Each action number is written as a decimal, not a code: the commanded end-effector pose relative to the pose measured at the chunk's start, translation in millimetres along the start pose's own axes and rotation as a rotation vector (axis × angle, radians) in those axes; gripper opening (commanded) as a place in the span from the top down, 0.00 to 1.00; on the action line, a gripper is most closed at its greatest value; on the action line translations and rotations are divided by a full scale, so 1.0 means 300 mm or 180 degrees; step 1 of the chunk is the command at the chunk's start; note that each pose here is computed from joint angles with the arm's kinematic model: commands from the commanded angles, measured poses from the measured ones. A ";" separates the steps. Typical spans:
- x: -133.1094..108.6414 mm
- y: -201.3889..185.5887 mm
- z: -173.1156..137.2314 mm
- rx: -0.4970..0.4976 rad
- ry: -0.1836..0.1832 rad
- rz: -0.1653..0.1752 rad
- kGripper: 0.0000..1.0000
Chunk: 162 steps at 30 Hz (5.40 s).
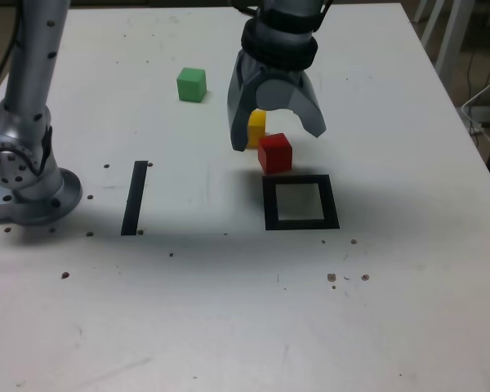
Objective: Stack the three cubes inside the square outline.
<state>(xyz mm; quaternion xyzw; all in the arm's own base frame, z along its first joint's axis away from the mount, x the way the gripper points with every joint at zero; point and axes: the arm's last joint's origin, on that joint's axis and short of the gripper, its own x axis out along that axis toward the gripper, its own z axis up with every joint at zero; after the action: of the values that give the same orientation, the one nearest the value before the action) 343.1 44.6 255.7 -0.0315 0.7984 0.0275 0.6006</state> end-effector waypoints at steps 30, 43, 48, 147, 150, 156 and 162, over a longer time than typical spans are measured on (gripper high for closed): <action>0.118 0.055 0.120 0.0155 0.0432 -0.0350 0.17; 0.151 0.074 0.156 0.0213 0.0574 -0.0332 0.59; 0.146 0.077 0.162 0.0248 0.0537 -0.0293 0.69; -0.071 0.068 0.007 0.0344 0.0214 0.0187 0.01; -0.056 0.132 -0.005 0.0338 0.0267 0.0154 0.01; -0.025 0.245 -0.019 0.0351 0.0317 0.0037 0.01; 0.012 0.321 -0.012 0.0434 0.0347 -0.0158 0.02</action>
<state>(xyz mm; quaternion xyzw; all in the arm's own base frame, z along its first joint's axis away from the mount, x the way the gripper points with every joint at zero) 330.6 134.6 259.8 -0.0048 0.8259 -0.0360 0.5627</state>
